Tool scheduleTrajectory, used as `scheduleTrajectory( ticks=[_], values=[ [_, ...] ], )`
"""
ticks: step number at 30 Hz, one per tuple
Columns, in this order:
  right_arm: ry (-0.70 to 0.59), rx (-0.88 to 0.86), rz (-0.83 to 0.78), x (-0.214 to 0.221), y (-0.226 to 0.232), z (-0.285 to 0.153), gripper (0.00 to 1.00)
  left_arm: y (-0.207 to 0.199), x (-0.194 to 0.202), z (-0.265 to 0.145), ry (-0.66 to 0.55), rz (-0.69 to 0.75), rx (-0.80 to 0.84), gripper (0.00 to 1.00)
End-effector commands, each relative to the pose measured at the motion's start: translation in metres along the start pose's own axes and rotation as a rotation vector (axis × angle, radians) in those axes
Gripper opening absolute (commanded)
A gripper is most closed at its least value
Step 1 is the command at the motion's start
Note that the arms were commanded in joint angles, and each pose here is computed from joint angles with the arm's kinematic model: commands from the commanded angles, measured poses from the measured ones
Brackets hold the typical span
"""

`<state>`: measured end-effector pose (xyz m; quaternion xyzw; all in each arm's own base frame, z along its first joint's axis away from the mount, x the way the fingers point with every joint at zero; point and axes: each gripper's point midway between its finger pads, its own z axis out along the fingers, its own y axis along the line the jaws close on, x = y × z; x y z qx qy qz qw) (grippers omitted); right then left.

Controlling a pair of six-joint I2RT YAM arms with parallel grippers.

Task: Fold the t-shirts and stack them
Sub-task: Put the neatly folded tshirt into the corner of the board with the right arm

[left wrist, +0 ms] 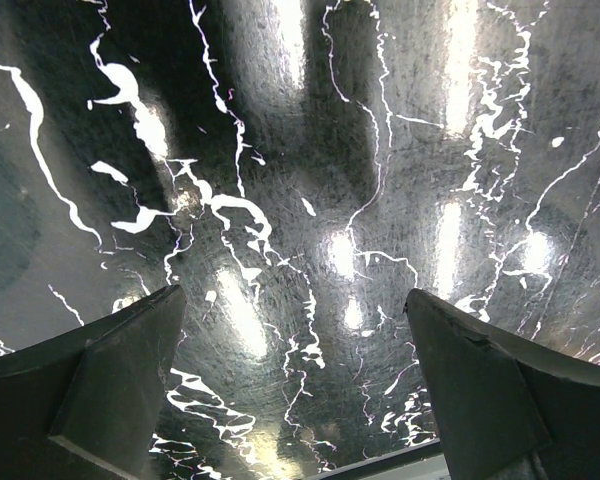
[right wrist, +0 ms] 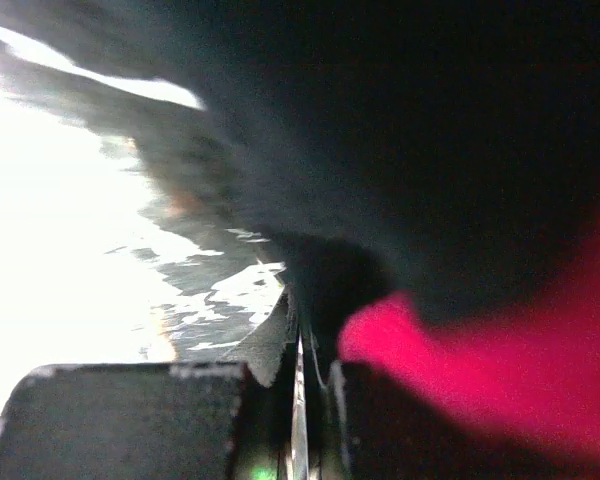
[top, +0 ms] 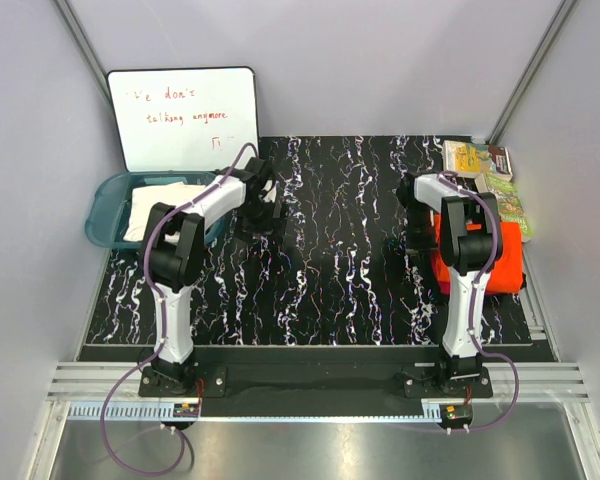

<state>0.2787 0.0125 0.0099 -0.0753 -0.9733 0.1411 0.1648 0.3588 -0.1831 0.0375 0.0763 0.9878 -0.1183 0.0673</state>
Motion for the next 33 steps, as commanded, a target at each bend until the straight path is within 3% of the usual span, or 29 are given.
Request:
scheduleTrajectory(
  ticks=[1,11,16,22,26,33],
  values=[
    [-0.266,-0.158,0.031,-0.041,0.012,-0.065,0.15,-0.002,-0.012,-0.022,-0.074,0.024,0.005,0.99],
    [-0.526,-0.357,-0.087,-0.089,0.078,-0.156,0.70,-0.004,-0.018,-0.032,-0.108,0.033,0.024,0.99],
    [-0.571,-0.407,-0.142,-0.107,0.116,-0.182,0.77,-0.004,-0.021,-0.042,-0.139,0.044,0.026,0.99],
    [-0.641,-0.506,-0.192,-0.123,0.162,-0.212,0.96,0.011,-0.025,-0.053,-0.174,0.034,-0.035,0.99],
    [-0.658,-0.504,-0.219,-0.123,0.175,-0.211,0.98,0.024,-0.025,-0.060,-0.188,0.011,-0.058,0.99],
    [-0.657,-0.394,-0.227,-0.126,0.160,-0.194,1.00,0.032,-0.029,-0.063,-0.196,-0.008,-0.046,0.99]
  ],
)
